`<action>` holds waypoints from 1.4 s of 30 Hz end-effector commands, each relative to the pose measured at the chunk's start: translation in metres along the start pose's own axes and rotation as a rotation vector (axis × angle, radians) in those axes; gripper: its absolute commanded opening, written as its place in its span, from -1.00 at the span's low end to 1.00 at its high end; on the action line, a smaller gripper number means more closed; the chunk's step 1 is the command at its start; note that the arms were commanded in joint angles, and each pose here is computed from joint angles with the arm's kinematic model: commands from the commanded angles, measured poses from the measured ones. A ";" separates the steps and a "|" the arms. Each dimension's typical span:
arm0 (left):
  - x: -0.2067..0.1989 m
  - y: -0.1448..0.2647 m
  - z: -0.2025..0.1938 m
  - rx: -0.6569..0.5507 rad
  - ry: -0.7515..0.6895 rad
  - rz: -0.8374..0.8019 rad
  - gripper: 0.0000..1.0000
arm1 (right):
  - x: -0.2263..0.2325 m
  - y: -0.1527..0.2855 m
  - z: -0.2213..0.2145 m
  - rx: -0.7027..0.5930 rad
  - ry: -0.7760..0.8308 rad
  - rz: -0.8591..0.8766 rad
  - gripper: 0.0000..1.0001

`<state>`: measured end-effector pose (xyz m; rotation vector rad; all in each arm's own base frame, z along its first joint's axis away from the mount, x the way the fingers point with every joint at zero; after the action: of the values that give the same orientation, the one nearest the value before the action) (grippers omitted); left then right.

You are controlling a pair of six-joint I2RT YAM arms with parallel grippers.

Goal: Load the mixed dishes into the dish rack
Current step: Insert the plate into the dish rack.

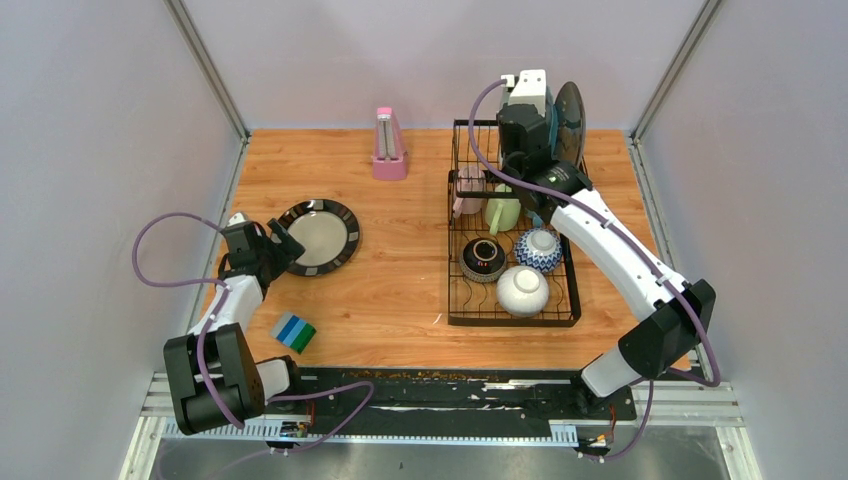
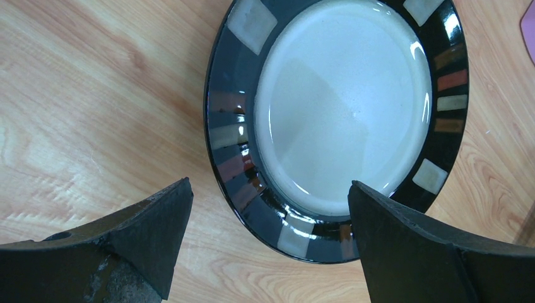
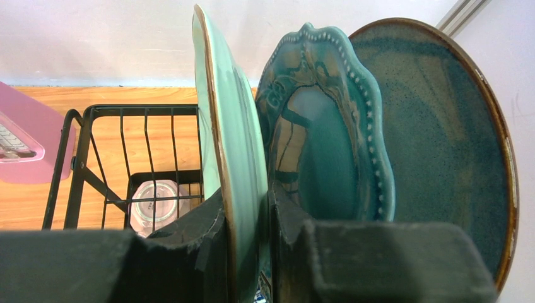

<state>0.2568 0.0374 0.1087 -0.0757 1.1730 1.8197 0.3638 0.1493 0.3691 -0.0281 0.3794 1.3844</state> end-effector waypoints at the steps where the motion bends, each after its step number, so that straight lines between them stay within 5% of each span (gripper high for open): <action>1: -0.007 0.003 0.016 -0.049 -0.028 -0.014 1.00 | -0.017 0.017 0.048 -0.142 -0.155 0.035 -1.00; 13: -0.005 -0.005 0.011 -0.012 -0.022 -0.012 1.00 | -0.011 0.020 0.044 -0.115 -0.190 0.085 -0.94; 17: -0.005 -0.006 0.010 -0.002 -0.027 -0.008 1.00 | -0.005 0.020 0.046 -0.096 -0.216 0.119 -0.63; 31: -0.003 -0.010 0.008 0.014 -0.028 -0.001 1.00 | 0.004 0.028 0.054 -0.105 -0.296 0.220 -0.54; 38: -0.003 -0.011 0.008 0.018 -0.025 -0.001 1.00 | 0.009 0.031 0.056 -0.096 -0.286 0.283 -0.17; 42: -0.002 -0.013 0.006 0.025 -0.026 0.001 1.00 | 0.008 0.030 0.053 -0.089 -0.279 0.260 -0.13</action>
<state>0.2589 0.0373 0.0941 -0.0148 1.2264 1.8087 0.3543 0.1713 0.3901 0.1497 0.2374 1.5940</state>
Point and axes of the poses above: each gripper's point midway between its finger pads, its own y axis back along the fingers, its own x axis along the line the jaws close on, z = x × y, the point moved 7 cm from there along y, back along the fingers, and after that the axes turned 7 degrees about y, right-handed, at the moved point
